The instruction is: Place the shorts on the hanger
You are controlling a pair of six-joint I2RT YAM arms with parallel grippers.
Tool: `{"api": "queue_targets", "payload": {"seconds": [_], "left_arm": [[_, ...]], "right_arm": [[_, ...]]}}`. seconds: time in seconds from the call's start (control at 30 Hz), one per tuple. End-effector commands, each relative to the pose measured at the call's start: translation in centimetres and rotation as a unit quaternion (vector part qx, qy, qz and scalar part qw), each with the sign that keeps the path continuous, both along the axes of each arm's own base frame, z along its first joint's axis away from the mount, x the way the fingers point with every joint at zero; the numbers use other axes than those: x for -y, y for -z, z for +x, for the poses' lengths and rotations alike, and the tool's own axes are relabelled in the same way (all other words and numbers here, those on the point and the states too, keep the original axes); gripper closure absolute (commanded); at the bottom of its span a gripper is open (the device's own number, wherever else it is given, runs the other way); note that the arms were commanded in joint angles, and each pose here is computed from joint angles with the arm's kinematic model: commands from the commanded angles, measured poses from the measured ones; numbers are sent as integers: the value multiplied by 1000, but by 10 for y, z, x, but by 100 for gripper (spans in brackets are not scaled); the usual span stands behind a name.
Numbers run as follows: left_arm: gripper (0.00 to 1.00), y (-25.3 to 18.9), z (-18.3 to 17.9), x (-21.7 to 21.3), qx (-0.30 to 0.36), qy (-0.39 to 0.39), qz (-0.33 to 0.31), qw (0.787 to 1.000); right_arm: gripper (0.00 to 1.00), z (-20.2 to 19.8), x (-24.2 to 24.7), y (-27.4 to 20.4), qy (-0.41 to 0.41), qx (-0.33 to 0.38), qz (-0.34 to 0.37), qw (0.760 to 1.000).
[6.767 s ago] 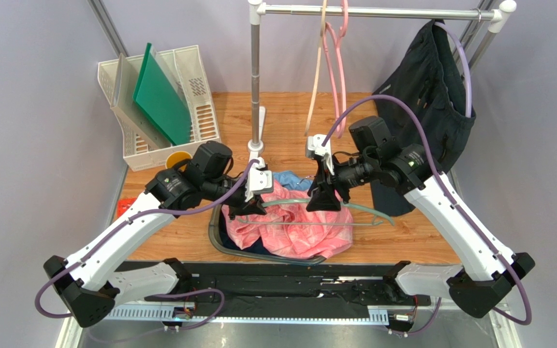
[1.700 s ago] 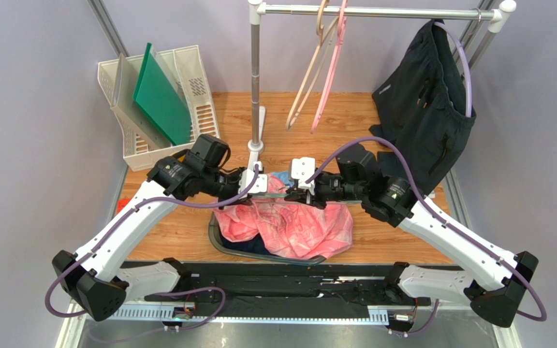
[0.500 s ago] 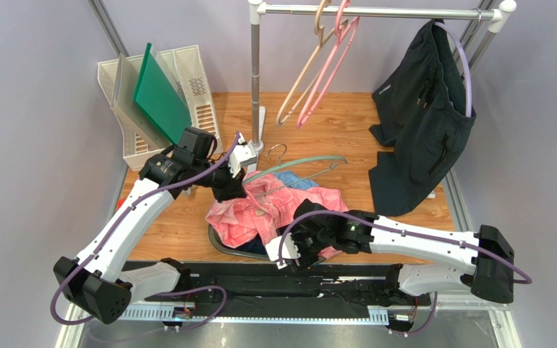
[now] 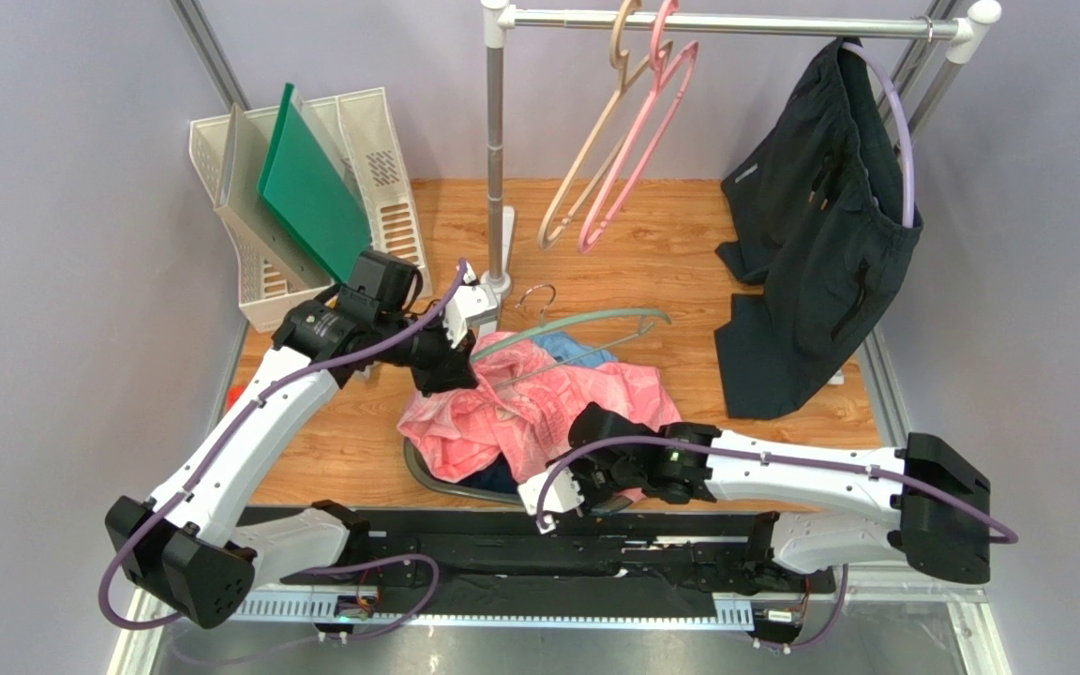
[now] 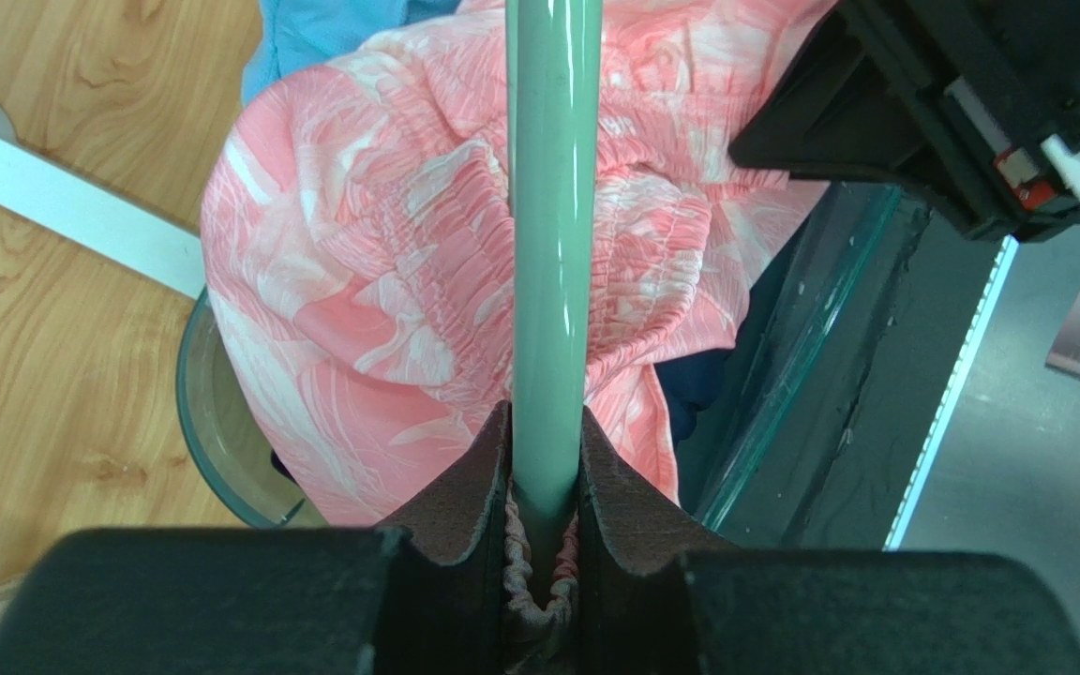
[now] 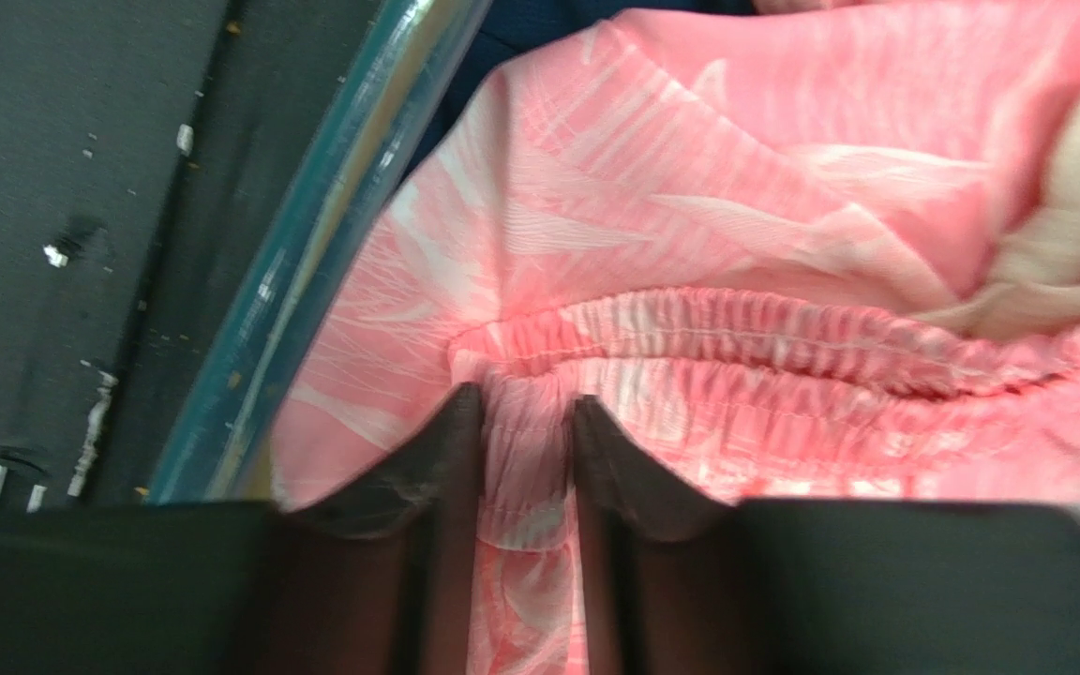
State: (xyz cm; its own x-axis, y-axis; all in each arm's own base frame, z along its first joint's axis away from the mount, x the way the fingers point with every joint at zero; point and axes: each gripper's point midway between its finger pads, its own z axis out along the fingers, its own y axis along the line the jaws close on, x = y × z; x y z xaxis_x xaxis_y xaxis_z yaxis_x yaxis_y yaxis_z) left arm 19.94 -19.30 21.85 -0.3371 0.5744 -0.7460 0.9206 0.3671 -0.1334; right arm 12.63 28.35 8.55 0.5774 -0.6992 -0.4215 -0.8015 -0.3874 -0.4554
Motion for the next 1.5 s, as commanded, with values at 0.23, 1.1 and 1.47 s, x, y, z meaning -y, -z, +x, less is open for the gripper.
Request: {"api": "queue_targets", "payload": {"seconds": [0.23,1.1,1.47], "left_arm": [[100,-26,-6,-4,30,14,-47,998],[100,-34,-46,-38,90,68,-73,991],[100,-23,-16,-36,49,4,-63,997]], "right_arm": [[100,31,47,-101,122,15,117,985],[100,99,172,-188,344,-109,367,857],[90,46,157,-153,217,-73,298,927]]}}
